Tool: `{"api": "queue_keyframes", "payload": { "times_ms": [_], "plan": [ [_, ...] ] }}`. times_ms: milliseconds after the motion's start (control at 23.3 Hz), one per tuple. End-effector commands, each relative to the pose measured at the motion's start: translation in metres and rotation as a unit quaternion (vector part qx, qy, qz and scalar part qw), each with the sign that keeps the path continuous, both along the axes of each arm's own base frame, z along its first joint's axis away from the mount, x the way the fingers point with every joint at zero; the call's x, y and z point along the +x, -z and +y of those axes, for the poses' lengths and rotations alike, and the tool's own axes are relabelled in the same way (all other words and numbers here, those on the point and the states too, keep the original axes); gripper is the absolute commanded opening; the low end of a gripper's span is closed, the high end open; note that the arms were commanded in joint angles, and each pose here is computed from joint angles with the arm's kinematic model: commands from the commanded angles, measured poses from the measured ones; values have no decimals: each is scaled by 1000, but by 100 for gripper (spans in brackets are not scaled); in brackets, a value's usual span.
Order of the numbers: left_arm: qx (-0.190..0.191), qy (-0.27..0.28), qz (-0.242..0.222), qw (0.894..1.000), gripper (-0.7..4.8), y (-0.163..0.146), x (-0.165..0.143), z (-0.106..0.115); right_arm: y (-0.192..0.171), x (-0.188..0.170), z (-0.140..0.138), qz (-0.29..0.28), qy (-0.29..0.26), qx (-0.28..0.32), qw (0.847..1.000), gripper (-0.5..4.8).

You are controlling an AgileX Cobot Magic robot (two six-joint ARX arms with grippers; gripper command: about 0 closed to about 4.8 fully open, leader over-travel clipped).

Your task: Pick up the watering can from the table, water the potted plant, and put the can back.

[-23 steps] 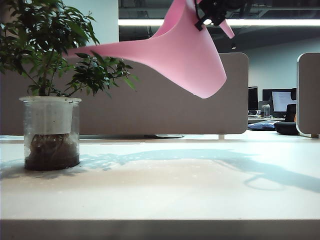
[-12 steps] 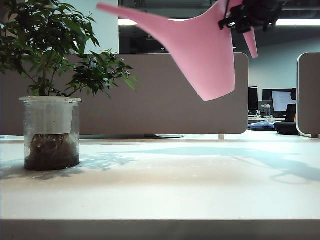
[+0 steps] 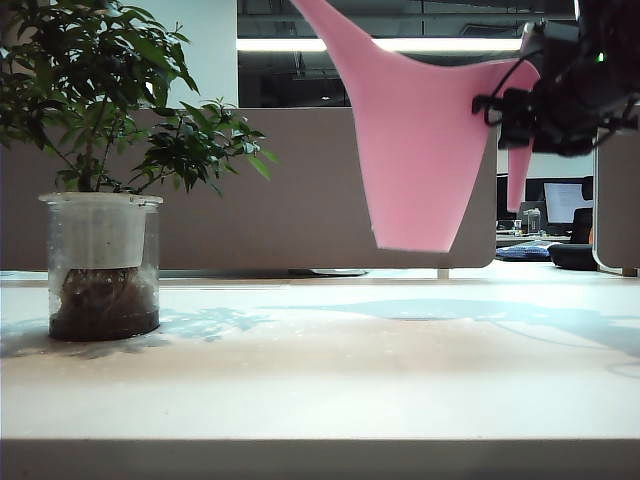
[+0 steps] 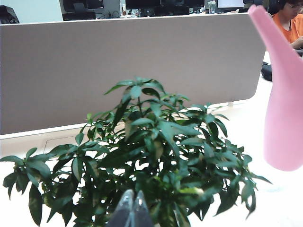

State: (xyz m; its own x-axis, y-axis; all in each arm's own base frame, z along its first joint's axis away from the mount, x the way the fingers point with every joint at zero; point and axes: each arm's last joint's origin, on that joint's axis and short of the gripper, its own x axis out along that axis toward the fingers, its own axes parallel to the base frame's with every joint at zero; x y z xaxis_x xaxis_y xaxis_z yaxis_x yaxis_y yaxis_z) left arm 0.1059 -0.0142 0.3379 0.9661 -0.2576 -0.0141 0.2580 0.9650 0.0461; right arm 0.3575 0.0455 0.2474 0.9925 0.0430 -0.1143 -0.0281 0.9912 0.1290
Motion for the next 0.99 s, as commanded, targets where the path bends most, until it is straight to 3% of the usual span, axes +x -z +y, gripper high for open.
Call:
{"api": "queue_keyframes", "payload": {
  "times_ms": [43, 215, 558, 687, 859, 987],
  "plan": [
    [-2, 4, -7, 1000, -5, -2, 0, 0, 7, -9, -1, -30, 11, 12, 999, 54],
    [-2, 4, -7, 1000, -5, -2, 0, 0, 29, -19, -3, -6, 11, -3, 1000, 77],
    [2, 3, 2, 1000, -5, 0, 0, 0, 36, -21, -3, 3, 7, -27, 1000, 118],
    [2, 3, 3, 1000, -5, 0, 0, 0, 41, -22, -4, 30, 5, -37, 999, 120],
    [2, 3, 3, 1000, -5, 0, 0, 0, 42, -22, -3, 34, -4, -38, 999, 202],
    [2, 4, 4, 1000, -5, 0, 0, 0, 44, -23, -3, 48, -5, -40, 998, 203]
  ]
}}
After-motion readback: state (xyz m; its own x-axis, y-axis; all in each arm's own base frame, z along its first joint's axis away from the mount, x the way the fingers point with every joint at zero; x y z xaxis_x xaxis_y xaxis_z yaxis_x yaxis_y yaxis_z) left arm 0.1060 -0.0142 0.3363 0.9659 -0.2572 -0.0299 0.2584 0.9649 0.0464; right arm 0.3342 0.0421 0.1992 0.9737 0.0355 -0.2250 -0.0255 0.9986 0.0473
